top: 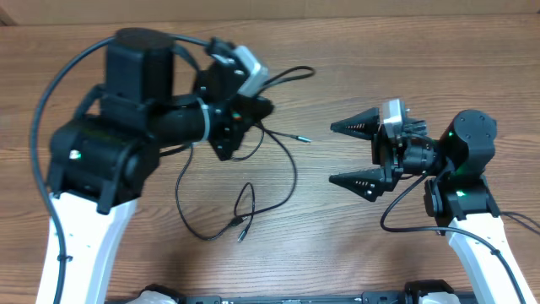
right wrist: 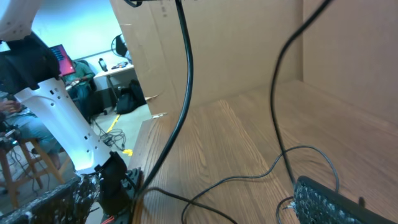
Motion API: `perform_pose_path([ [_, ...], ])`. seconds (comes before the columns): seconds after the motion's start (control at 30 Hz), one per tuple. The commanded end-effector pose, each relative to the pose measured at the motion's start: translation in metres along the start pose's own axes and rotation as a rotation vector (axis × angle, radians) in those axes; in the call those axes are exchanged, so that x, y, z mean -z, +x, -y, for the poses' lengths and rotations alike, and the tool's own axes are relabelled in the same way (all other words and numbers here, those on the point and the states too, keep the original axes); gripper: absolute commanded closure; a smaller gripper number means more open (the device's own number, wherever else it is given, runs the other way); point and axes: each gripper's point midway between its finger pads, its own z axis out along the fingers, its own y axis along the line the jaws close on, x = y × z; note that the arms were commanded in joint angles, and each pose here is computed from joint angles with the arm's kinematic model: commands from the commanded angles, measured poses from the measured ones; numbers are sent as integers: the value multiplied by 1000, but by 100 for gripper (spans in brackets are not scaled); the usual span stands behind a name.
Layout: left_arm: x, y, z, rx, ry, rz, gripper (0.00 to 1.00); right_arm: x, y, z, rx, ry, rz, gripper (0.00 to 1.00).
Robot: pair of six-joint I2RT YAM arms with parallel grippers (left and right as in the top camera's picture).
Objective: Untangle cables
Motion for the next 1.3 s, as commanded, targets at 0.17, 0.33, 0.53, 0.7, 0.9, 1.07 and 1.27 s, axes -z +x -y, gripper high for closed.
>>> perform_pose_path([
  [0.17,-36,-14,31,-13,25,-4,96,-4,-5,6,-9,53,10,0],
  [0.33,-53,-23,40,16,0,11,96,-2,-5,19,-45,127,21,0],
  [0.53,-62,-33,58,2,9,41,96,-1,-4,29,-68,181,23,0],
  [0.7,-71,-33,70,-13,43,35,96,-1,-4,28,-63,178,24,0],
  [0.9,-73,-36,96,-41,138,46,96,-1,-15,26,27,175,45,1],
  [1.07,-70,-39,110,-49,216,60,96,-1,-20,25,85,173,54,24],
  [1.27,-70,-41,108,-54,208,70,96,-2,-18,19,79,132,44,96],
])
